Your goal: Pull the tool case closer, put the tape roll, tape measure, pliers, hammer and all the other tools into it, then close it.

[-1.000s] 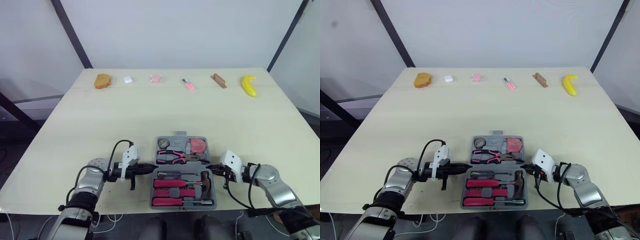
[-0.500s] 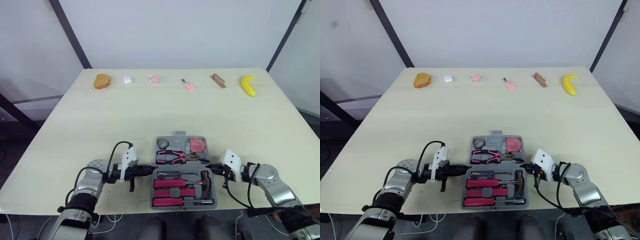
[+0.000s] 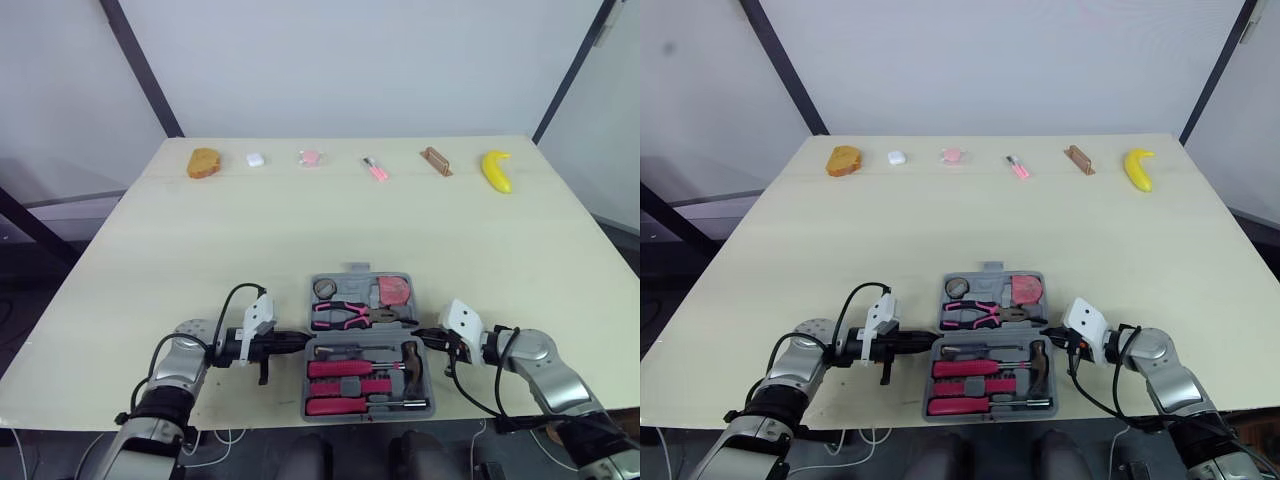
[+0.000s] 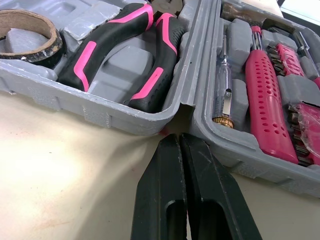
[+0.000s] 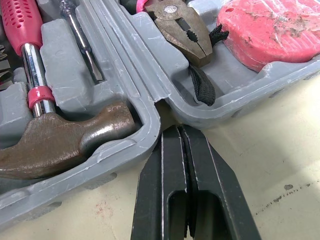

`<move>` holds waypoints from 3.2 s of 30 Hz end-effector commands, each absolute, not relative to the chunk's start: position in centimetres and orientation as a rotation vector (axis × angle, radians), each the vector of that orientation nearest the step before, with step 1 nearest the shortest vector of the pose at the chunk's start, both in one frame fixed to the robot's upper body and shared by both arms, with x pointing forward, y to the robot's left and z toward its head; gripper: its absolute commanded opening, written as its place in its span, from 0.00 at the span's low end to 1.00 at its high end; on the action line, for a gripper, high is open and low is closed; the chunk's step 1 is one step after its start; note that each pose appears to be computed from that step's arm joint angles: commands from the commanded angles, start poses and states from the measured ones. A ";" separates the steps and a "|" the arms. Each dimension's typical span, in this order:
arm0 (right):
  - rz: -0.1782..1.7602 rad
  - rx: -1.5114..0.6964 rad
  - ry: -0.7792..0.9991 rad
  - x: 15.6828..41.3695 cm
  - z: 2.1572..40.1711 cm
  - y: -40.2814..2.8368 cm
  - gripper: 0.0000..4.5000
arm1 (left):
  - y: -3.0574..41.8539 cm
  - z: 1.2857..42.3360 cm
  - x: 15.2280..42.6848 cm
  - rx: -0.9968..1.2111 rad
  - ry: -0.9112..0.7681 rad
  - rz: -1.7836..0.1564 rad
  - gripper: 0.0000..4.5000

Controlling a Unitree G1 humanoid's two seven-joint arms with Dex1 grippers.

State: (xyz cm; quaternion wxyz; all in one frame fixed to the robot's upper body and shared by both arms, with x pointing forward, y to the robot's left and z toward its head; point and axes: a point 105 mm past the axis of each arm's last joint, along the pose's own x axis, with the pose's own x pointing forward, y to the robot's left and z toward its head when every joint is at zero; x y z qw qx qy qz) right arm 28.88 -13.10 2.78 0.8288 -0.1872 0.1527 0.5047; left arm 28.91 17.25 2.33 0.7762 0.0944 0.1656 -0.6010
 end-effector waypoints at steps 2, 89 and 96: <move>1.038 -0.365 0.350 28.6 3.6 -15.2 0.00 | 18.8 3.7 28.9 0.222 0.295 -1.272 0.03; 1.162 0.222 0.430 24.5 11.5 -15.6 1.00 | 25.6 10.2 22.0 0.164 0.175 -1.000 0.11; 0.899 -0.089 0.254 23.7 10.1 -20.4 1.00 | 25.6 10.6 23.2 0.148 0.128 -0.888 0.74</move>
